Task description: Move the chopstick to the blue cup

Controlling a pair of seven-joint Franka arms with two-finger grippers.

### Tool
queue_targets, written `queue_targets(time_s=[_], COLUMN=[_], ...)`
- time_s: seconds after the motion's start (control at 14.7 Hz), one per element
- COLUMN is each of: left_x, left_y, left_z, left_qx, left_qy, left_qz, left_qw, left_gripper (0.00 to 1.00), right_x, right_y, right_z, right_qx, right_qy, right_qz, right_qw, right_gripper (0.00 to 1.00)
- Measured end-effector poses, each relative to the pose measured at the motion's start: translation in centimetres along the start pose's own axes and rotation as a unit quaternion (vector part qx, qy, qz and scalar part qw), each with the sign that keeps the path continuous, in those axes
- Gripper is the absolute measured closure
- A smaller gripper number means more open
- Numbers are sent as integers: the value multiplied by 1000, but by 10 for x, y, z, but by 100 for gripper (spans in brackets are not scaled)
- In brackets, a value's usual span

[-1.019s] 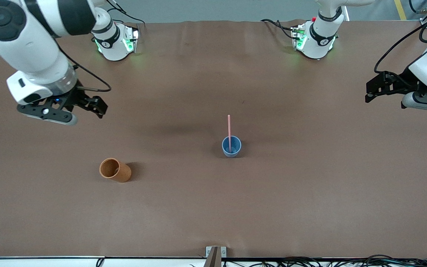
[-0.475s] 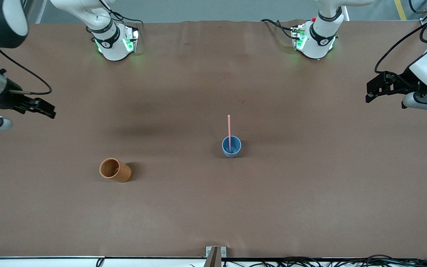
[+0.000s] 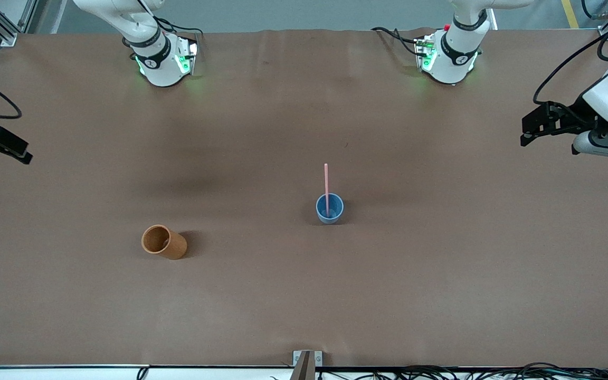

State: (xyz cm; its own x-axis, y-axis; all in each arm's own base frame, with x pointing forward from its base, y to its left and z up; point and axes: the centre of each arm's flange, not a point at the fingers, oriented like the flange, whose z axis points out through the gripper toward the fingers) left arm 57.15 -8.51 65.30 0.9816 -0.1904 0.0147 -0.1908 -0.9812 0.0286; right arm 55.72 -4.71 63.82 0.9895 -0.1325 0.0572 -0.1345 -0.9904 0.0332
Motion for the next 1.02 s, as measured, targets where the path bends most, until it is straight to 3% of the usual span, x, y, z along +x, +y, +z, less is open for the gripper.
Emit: queue_targets(time_s=[0.27, 0.61, 1.02], left_x=[0, 0, 0], left_y=[0, 0, 0], left_z=[0, 0, 0], left_qx=[0, 0, 0], left_qy=[0, 0, 0], left_qz=[0, 0, 0], left_qw=[1000, 1000, 1000], left_gripper=[0, 0, 0], right_x=[-19, -16, -12], right_y=[-7, -8, -14], right_z=[-25, -32, -21], right_qx=[-1, 0, 1], right_qy=[-44, -37, -52], right_qz=[-8, -8, -13], right_qw=[999, 999, 999], right_gripper=[0, 0, 0])
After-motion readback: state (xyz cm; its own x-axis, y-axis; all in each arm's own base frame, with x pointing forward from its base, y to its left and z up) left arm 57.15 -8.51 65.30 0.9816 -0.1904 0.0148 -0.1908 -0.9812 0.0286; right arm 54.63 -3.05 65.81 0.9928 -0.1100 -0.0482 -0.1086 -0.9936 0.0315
